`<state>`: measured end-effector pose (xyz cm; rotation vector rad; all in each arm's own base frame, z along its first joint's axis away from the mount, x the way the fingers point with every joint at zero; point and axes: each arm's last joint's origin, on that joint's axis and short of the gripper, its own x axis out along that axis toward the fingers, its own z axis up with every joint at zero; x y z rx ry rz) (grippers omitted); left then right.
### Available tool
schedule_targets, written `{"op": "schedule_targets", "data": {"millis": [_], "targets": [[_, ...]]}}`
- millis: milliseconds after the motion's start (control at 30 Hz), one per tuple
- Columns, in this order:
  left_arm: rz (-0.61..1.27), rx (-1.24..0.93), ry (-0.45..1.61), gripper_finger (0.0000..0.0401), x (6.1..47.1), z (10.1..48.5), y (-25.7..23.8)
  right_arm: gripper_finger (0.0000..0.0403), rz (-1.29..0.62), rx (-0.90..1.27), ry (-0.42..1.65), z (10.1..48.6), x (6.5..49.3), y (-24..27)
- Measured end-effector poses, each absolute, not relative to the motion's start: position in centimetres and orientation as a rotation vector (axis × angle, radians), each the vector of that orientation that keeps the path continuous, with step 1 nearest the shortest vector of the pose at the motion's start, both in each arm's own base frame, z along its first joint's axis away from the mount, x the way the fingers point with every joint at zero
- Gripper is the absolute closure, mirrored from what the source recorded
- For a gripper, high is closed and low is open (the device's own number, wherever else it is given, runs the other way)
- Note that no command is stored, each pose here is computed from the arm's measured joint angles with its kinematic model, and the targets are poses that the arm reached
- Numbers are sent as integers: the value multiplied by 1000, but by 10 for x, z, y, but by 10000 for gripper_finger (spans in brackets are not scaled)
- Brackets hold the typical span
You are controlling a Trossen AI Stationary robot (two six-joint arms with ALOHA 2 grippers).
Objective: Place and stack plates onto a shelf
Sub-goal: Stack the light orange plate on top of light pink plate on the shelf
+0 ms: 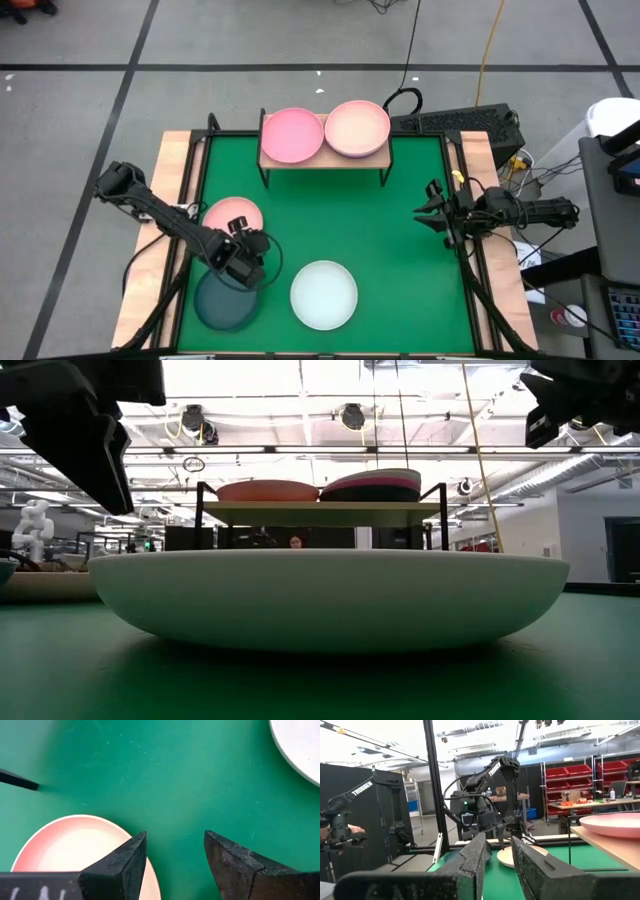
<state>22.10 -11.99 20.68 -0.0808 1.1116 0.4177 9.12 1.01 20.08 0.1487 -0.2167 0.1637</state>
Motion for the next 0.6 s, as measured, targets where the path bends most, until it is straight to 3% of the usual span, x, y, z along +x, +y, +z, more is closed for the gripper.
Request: {"op": "schedule_targets", "data": {"millis": [600], "targets": [[408,-123,1005,197,230,210,-123,323,163,145,-222,201,91,10]]}}
